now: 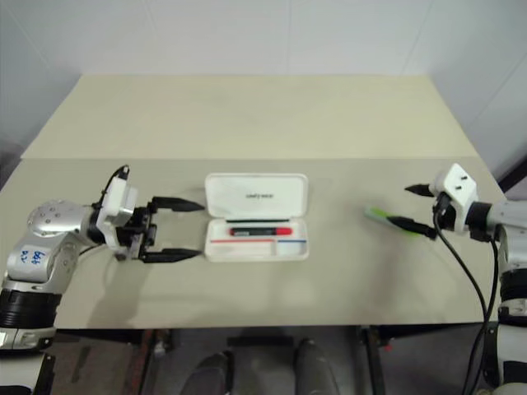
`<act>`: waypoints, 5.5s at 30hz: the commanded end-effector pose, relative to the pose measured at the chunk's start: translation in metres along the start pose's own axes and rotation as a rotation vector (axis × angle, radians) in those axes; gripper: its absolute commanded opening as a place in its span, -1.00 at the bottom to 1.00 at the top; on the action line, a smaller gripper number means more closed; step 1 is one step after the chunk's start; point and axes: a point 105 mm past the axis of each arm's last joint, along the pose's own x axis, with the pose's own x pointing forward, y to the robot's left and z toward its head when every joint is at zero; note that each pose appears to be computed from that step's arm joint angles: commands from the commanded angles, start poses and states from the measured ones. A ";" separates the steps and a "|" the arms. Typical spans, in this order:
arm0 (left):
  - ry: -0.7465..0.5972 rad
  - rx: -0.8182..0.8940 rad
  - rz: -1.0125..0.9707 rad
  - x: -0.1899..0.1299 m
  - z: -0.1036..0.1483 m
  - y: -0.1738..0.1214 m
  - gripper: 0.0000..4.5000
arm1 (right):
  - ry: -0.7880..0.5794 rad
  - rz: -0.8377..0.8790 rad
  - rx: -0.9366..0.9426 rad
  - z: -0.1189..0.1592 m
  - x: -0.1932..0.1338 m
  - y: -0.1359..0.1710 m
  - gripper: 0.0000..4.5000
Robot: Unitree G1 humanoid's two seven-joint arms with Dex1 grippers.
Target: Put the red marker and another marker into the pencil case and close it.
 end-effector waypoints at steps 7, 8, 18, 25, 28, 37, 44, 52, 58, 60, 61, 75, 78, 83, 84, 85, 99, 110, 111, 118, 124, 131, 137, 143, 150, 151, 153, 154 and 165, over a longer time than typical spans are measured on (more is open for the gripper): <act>0.005 0.048 0.011 -0.005 0.010 0.002 1.00 | 0.088 -0.001 0.042 -0.025 0.000 -0.003 0.99; 0.006 0.049 0.012 -0.006 0.010 0.002 1.00 | 0.102 -0.002 0.049 -0.029 0.000 -0.003 0.99; 0.017 0.066 0.017 -0.008 0.014 0.002 1.00 | 0.205 -0.034 0.128 -0.051 -0.011 -0.006 0.38; 0.018 0.066 0.015 -0.008 0.015 0.002 1.00 | 0.166 0.028 0.128 -0.042 -0.003 -0.001 -0.52; 0.017 0.069 0.008 -0.006 0.015 0.003 1.00 | 0.148 0.024 0.121 -0.037 0.001 -0.003 -0.52; 0.021 0.072 0.011 -0.009 0.014 0.005 1.00 | -0.071 0.135 -0.049 0.027 0.025 0.000 -0.52; 0.036 0.058 0.008 -0.021 0.010 -0.008 1.00 | -0.255 0.404 -0.201 0.090 0.047 0.067 -0.52; 0.104 -0.004 0.076 -0.044 -0.013 -0.013 1.00 | -0.297 0.590 -0.124 0.110 0.086 0.156 -0.52; 0.106 -0.001 0.084 -0.045 -0.014 -0.013 1.00 | -0.324 0.594 -0.129 0.128 0.121 0.180 -0.52; 0.105 0.001 0.088 -0.045 -0.014 -0.013 1.00 | -0.326 0.587 -0.140 0.132 0.129 0.182 -0.52; 0.105 0.002 0.089 -0.045 -0.014 -0.013 1.00 | -0.326 0.585 -0.143 0.133 0.131 0.183 -0.52; 0.098 -0.002 0.101 -0.042 -0.012 -0.015 1.00 | -0.235 0.728 -0.223 0.117 0.151 0.208 -0.52; 0.097 -0.002 0.105 -0.041 -0.011 -0.016 1.00 | -0.221 0.730 -0.235 0.115 0.153 0.208 -0.52; 0.099 0.002 0.111 -0.041 -0.011 -0.016 1.00 | -0.203 0.724 -0.254 0.116 0.158 0.204 -0.52; 0.097 0.003 0.111 -0.040 -0.010 -0.016 1.00 | -0.203 0.718 -0.261 0.117 0.160 0.202 -0.52; 0.097 0.004 0.111 -0.040 -0.010 -0.016 1.00 | -0.201 0.715 -0.262 0.118 0.161 0.201 -0.52; 0.092 0.009 0.104 -0.036 -0.010 -0.015 1.00 | -0.166 0.695 -0.260 0.119 0.165 0.197 -0.52; 0.092 0.008 0.104 -0.036 -0.010 -0.014 1.00 | -0.293 0.669 -0.274 0.153 0.159 0.192 0.97; 0.092 0.008 0.104 -0.036 -0.010 -0.014 1.00 | -0.314 0.674 -0.273 0.157 0.157 0.192 0.97; 0.089 0.005 0.142 -0.040 -0.010 -0.016 1.00 | -0.516 0.740 -0.261 0.189 0.117 0.193 0.97; 0.018 -0.007 0.368 -0.051 -0.004 -0.014 1.00 | -0.580 0.706 -0.204 0.178 0.075 0.186 0.97; 0.004 0.007 0.983 -0.097 -0.014 -0.011 1.00 | -0.580 0.423 -0.110 0.164 0.027 0.137 0.97; 0.030 -0.157 1.315 -0.129 -0.051 -0.028 1.00 | -0.509 0.313 -0.121 0.148 0.015 0.117 0.97; 0.085 -0.303 1.374 -0.116 -0.088 -0.038 1.00 | -0.510 0.320 -0.145 0.152 0.016 0.122 0.97; 0.086 -0.393 1.342 -0.097 -0.109 -0.033 1.00 | -0.522 0.321 -0.154 0.158 0.016 0.125 0.97; 0.088 -0.398 1.343 -0.095 -0.111 -0.032 1.00 | -0.520 0.320 -0.156 0.157 0.017 0.124 0.97; 0.102 -0.406 1.349 -0.094 -0.114 -0.032 1.00 | -0.516 0.325 -0.155 0.156 0.017 0.125 0.97; 0.110 -0.414 1.356 -0.093 -0.117 -0.031 1.00 | -0.516 0.332 -0.153 0.156 0.017 0.126 0.97; 0.133 -0.461 1.373 -0.088 -0.125 -0.024 0.47 | -0.519 0.390 -0.143 0.156 0.017 0.139 1.00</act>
